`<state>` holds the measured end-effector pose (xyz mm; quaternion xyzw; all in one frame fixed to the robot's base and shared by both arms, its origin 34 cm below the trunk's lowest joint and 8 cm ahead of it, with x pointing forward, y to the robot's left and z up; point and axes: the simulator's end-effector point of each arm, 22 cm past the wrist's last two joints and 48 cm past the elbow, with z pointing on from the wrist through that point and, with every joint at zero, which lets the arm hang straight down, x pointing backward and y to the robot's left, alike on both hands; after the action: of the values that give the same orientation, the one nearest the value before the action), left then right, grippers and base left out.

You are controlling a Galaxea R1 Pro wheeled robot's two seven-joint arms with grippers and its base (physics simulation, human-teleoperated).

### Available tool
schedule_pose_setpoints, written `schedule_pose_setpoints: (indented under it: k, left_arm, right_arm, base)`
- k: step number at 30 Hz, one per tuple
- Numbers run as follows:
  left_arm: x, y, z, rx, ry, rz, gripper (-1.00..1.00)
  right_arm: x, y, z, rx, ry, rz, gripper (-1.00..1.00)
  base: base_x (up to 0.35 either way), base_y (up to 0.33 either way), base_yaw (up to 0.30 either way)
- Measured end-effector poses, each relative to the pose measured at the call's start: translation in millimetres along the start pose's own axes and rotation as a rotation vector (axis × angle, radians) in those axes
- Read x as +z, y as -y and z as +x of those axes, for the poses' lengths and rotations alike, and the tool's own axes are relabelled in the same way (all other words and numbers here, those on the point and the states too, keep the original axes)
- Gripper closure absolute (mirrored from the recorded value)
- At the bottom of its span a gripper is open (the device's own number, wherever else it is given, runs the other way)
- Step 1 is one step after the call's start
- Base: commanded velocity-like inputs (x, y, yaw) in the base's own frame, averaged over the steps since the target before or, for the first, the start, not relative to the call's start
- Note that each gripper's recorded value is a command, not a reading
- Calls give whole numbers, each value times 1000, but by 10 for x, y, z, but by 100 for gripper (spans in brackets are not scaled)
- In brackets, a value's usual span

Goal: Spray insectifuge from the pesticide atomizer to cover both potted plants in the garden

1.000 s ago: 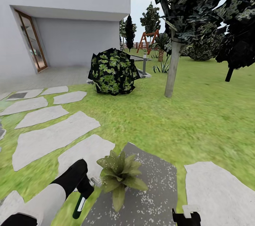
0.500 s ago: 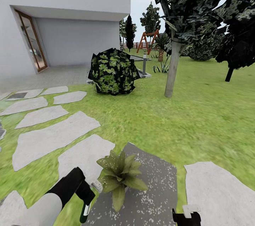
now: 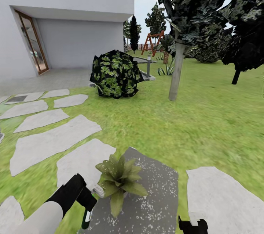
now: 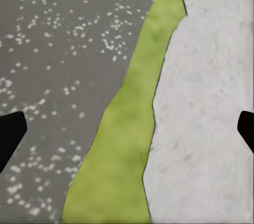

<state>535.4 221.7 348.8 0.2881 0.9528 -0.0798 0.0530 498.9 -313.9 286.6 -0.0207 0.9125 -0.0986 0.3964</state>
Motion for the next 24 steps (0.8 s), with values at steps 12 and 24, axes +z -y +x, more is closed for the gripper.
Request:
schedule_pose_setpoints:
  k: [12, 24]
  left_arm:
    - [10, 5, 30, -2, -9, 1, 100]
    - [25, 19, 44, 6, -18, -2, 100]
  right_arm:
    - [-3, -27, -4, 1, 0, -4, -100]
    - [-4, -29, -5, 0, 1, -4, -100]
  base:
    - [-38, -30, 231]
    - [134, -152, 81]
